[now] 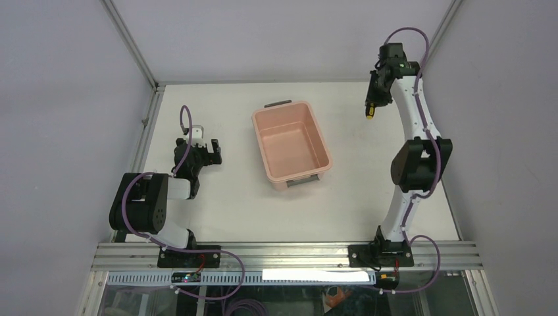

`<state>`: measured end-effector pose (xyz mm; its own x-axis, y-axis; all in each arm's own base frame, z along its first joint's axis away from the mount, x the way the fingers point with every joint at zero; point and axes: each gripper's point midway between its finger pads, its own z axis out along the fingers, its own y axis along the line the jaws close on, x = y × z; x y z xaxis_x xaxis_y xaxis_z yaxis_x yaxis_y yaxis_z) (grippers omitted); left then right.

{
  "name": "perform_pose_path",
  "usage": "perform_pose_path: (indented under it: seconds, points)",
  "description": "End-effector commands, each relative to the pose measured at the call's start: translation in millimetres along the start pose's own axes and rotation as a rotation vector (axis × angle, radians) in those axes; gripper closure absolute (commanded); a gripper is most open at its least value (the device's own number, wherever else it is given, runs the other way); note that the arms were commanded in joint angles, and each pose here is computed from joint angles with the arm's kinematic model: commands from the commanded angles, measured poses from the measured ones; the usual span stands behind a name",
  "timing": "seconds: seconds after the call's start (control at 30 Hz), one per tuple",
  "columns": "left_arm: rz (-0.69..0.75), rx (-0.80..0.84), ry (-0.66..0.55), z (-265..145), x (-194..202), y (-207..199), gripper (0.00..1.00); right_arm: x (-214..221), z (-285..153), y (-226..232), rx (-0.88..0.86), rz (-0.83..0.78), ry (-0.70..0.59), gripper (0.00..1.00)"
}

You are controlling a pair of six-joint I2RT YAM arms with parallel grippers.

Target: Put the screwdriver in the bin

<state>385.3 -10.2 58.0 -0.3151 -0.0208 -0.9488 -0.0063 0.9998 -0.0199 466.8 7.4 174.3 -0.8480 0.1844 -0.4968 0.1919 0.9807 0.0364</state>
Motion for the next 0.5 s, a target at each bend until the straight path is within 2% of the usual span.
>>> perform_pose_path:
  seconds: [0.0, 0.3, 0.47]
  points:
    - [-0.018, 0.022, -0.064, 1.6, -22.1, -6.4, 0.01, 10.0, -82.1, 47.3, -0.12, -0.081, -0.081, 0.99]
    - [-0.018, 0.022, -0.064, 1.6, -22.1, -6.4, 0.01, 66.0, -161.8, 165.9, -0.305, -0.318, -0.192, 0.97]
    - [-0.018, 0.022, -0.064, 1.6, -22.1, -6.3, 0.01, 94.0, -175.5, 218.2, -0.372, -0.412, -0.215, 0.97]
